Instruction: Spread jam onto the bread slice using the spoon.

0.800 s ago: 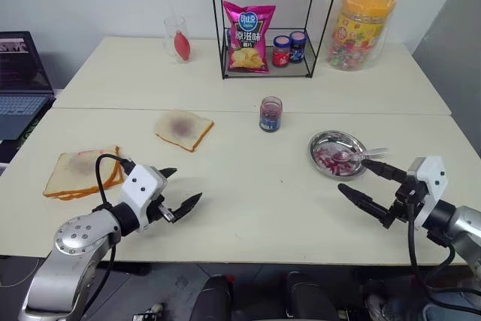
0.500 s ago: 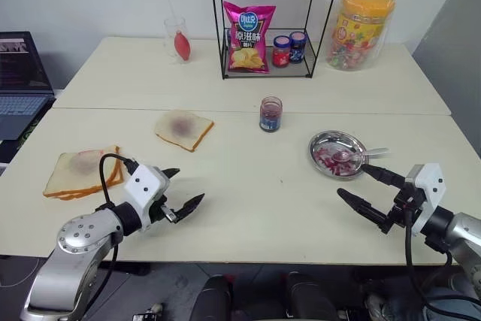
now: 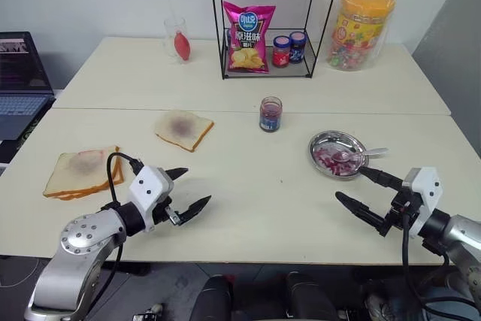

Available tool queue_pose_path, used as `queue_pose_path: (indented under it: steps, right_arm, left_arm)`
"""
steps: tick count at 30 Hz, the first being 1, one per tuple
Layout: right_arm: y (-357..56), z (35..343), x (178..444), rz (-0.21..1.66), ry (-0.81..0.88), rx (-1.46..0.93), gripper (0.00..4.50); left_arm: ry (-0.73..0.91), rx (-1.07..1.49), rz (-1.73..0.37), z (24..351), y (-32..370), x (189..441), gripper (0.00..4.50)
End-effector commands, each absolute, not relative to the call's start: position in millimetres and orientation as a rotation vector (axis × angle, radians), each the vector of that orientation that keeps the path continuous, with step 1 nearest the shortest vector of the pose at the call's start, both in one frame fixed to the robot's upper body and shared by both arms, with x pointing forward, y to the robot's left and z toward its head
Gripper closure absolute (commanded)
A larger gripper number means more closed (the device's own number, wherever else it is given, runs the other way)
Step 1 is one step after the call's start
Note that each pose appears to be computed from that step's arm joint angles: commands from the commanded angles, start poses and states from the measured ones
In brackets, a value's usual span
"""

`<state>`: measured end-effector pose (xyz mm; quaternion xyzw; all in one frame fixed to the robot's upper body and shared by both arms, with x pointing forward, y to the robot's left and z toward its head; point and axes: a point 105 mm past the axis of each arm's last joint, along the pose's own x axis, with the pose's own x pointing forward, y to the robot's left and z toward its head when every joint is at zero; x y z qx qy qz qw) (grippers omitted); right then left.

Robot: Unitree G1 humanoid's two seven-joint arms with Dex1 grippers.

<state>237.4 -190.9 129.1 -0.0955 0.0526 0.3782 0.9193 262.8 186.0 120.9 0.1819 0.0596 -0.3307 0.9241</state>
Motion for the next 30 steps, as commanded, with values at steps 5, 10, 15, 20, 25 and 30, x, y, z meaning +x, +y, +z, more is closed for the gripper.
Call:
queue_pose_path:
  steps: [5,10,15,20,25,30]
  right_arm:
    - [-164.3,141.0,234.8,0.856,0.035,-0.207,0.04]
    - [-149.8,150.2,238.6,0.904,0.014,-0.221,0.04]
    - [-121.8,154.9,257.6,0.948,0.069,-0.237,0.04]
    - [-112.4,160.4,271.2,0.947,0.081,-0.267,0.04]
    - [-108.1,168.8,280.0,0.949,0.079,-0.29,0.04]
    - [-104.4,183.0,283.0,0.963,0.062,-0.299,0.04]
  left_arm:
    - [-0.014,0.161,-0.24,152.3,216.9,307.3,0.0]
    - [0.028,-0.029,-0.067,152.6,235.1,326.8,0.0]
    - [0.08,-0.158,0.158,150.1,261.0,374.5,0.0]
    - [0.171,-0.184,0.225,134.9,275.0,395.5,0.0]
    - [0.242,-0.206,0.264,121.0,283.2,409.8,0.0]
    - [0.286,-0.254,0.194,117.4,267.0,426.0,0.0]
